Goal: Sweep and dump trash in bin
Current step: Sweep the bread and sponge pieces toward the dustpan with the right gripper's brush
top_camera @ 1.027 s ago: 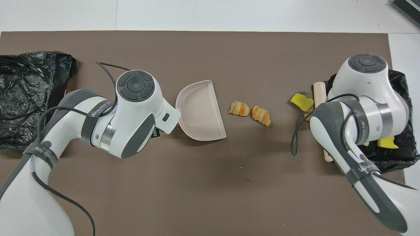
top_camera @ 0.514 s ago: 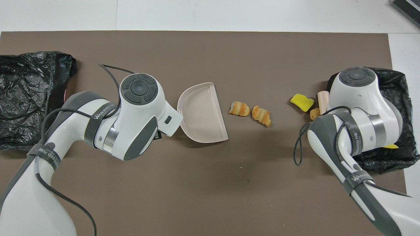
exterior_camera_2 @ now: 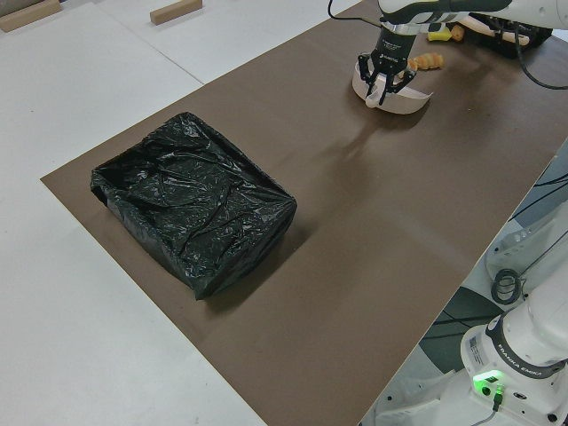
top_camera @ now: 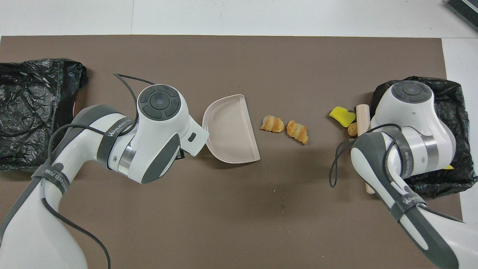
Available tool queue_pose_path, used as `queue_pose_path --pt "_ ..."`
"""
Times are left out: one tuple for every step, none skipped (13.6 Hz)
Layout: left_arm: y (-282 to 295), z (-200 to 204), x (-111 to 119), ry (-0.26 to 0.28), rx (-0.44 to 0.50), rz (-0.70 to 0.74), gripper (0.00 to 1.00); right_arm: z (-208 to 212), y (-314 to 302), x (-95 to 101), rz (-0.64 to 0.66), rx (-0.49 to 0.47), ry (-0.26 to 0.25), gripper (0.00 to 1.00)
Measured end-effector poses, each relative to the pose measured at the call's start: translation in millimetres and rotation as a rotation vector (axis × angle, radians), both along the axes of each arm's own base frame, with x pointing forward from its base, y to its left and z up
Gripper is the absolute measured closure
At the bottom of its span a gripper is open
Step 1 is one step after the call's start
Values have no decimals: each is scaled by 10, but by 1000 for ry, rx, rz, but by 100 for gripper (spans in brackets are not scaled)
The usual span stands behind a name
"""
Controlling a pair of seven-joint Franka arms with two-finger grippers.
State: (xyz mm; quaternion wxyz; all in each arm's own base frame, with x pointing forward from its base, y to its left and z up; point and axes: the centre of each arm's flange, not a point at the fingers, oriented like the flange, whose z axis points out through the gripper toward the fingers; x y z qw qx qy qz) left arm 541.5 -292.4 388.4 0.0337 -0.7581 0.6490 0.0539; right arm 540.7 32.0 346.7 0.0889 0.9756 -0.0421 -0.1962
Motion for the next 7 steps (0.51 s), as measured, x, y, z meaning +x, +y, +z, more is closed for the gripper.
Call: queue_pose_path --pt "0 0 0 0 0 0 68 -8 64 -9 -10 25 4 74" --pt "0 0 0 0 0 0 68 -11 152 -17 -20 54 7 74" --pt "0 0 0 0 0 0 68 -13 255 -30 -35 90 11 74" --pt "0 0 0 0 0 0 68 -13 372 -45 -54 130 17 74" --pt "0 0 0 0 0 0 68 -13 493 -61 -75 162 23 74" --pt "0 -1 0 0 0 0 68 -12 630 -82 -102 175 27 74" --pt "0 -1 0 0 0 0 68 -5 787 -108 -129 174 30 74"
